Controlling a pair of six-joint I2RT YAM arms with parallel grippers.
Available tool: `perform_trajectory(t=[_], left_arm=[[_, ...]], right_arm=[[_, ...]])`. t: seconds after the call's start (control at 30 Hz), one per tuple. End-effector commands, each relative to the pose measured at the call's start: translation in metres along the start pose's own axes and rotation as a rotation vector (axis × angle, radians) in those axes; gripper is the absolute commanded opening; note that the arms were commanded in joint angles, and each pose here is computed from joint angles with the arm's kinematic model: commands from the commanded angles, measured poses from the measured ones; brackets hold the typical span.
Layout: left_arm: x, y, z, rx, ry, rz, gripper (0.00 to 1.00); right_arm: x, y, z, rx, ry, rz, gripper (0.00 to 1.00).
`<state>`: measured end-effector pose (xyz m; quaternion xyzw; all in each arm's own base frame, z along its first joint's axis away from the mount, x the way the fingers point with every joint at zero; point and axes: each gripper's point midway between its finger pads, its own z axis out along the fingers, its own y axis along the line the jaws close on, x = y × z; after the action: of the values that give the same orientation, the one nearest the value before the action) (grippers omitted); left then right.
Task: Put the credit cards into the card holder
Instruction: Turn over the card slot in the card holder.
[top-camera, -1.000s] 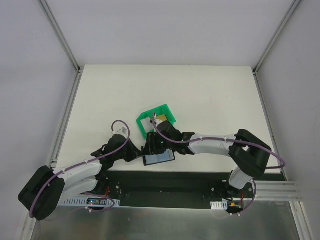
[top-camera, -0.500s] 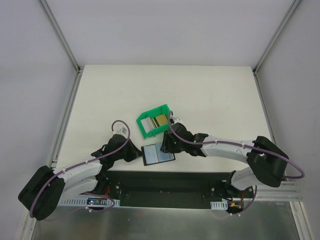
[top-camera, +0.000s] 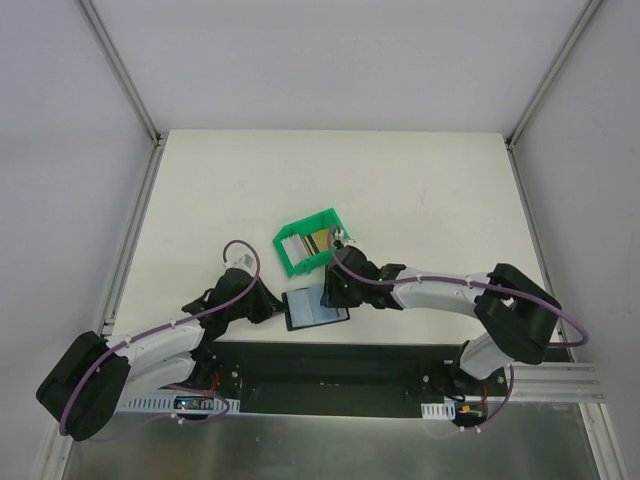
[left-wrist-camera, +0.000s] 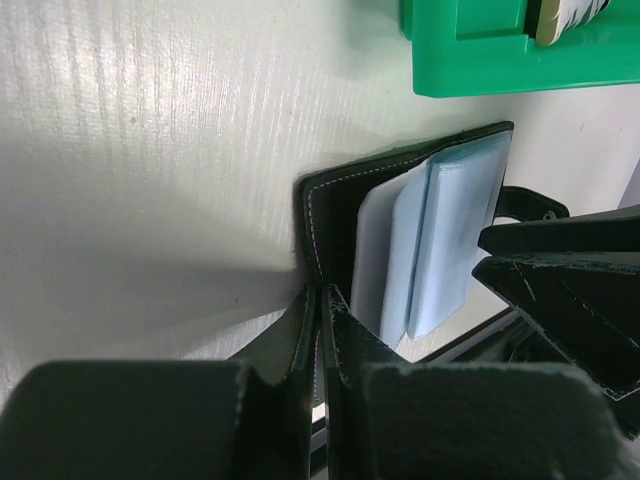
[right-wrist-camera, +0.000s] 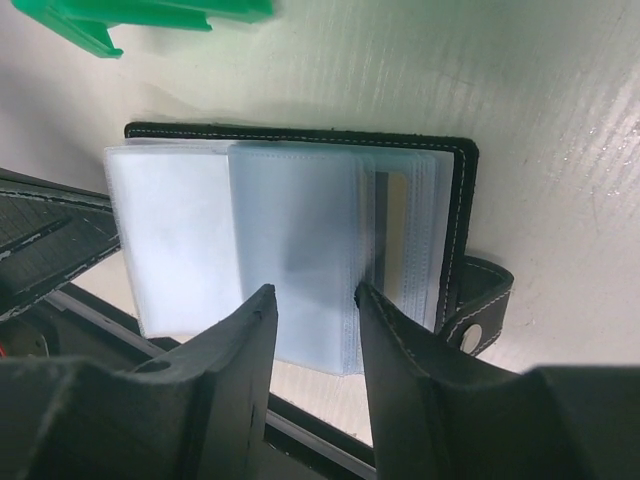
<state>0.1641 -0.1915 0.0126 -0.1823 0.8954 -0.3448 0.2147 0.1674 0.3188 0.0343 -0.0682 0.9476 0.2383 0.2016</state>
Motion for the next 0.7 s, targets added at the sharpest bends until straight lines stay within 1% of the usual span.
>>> perform_trajectory(t=[0.0, 0.07, 0.27, 0.4, 0.5, 0.67], left_arm=[[0.005, 0.027, 0.000, -0.113, 0.019, 0.013, 0.00], [0.005, 0.027, 0.000, -0.114, 0.021, 0.012, 0.00], [0.005, 0.026, 0.001, -0.111, 0.020, 0.013, 0.00], [0.006, 0.027, 0.001, -0.114, 0.027, 0.013, 0.00], [0.006, 0.026, 0.001, -0.111, 0.027, 0.015, 0.00], [0.005, 0.026, 0.001, -0.110, 0.022, 0.013, 0.00]], right_arm=[[0.002, 0.016, 0.004, -0.033, 0.034, -0.028, 0.39], [0.003, 0.019, 0.004, -0.018, 0.042, -0.055, 0.33], [-0.001, 0.020, -0.003, 0.102, 0.042, -0.163, 0.29], [-0.002, 0.022, -0.005, 0.129, 0.037, -0.193, 0.27], [0.003, 0.026, -0.001, 0.101, 0.058, -0.189, 0.27], [0.008, 0.047, 0.009, -0.024, 0.094, -0.166, 0.31]])
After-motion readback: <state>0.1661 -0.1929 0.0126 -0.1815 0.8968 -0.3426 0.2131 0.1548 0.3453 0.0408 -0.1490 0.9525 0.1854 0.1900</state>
